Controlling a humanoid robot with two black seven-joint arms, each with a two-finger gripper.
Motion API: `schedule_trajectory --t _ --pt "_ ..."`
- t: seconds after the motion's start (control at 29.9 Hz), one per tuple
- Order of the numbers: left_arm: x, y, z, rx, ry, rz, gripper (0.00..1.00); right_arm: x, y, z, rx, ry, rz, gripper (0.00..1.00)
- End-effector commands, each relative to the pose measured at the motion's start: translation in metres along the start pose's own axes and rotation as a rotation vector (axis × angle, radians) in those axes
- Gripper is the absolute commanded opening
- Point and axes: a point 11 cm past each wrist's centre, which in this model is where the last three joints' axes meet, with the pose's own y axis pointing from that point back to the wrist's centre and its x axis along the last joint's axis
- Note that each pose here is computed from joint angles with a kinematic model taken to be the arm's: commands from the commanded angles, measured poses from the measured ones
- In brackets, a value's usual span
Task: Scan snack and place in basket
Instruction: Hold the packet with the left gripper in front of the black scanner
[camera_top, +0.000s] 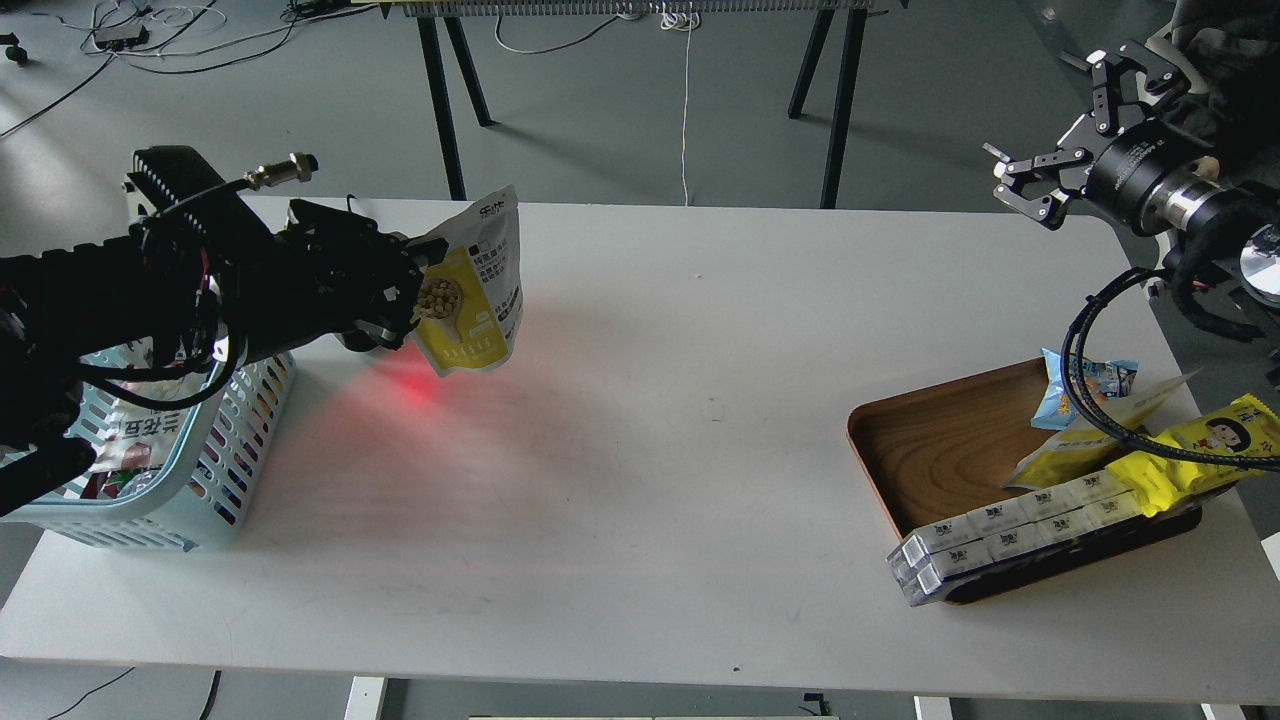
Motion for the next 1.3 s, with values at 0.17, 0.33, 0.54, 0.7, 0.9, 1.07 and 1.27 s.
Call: schedule_trajectory --t 0.17,0.33,0.54,0.7,0.9,1.07,1.27 --pt "-0.005 0.000 -0.002 0.029 0.003 -0.019 0.00 0.001 0.000 0.001 -0.001 -0.001 0.002 0.97" --pt "-0.007 -0.001 -0.003 0.042 0.005 -0.022 0.00 0.001 0.000 0.001 -0.002 0.000 0.003 0.97" --pt "0.002 -0.010 0.008 0.018 0.022 0.043 0.00 0.003 0.001 0.003 -0.005 0.000 0.006 0.97" --pt "0.001 -0.015 0.013 0.013 0.074 0.076 0.00 0.003 0.001 0.002 -0.004 0.000 0.007 0.97" --pt "-0.013 -0.015 0.012 0.025 0.109 0.082 0.00 0.004 0.001 0.003 -0.007 0.001 0.011 0.97" --pt "-0.019 -0.014 0.013 0.029 0.133 0.112 0.00 0.005 0.002 0.005 -0.010 0.001 0.012 0.97" --pt "-0.021 -0.012 0.012 0.035 0.172 0.169 0.00 0.006 0.002 0.005 -0.011 0.002 0.014 0.97"
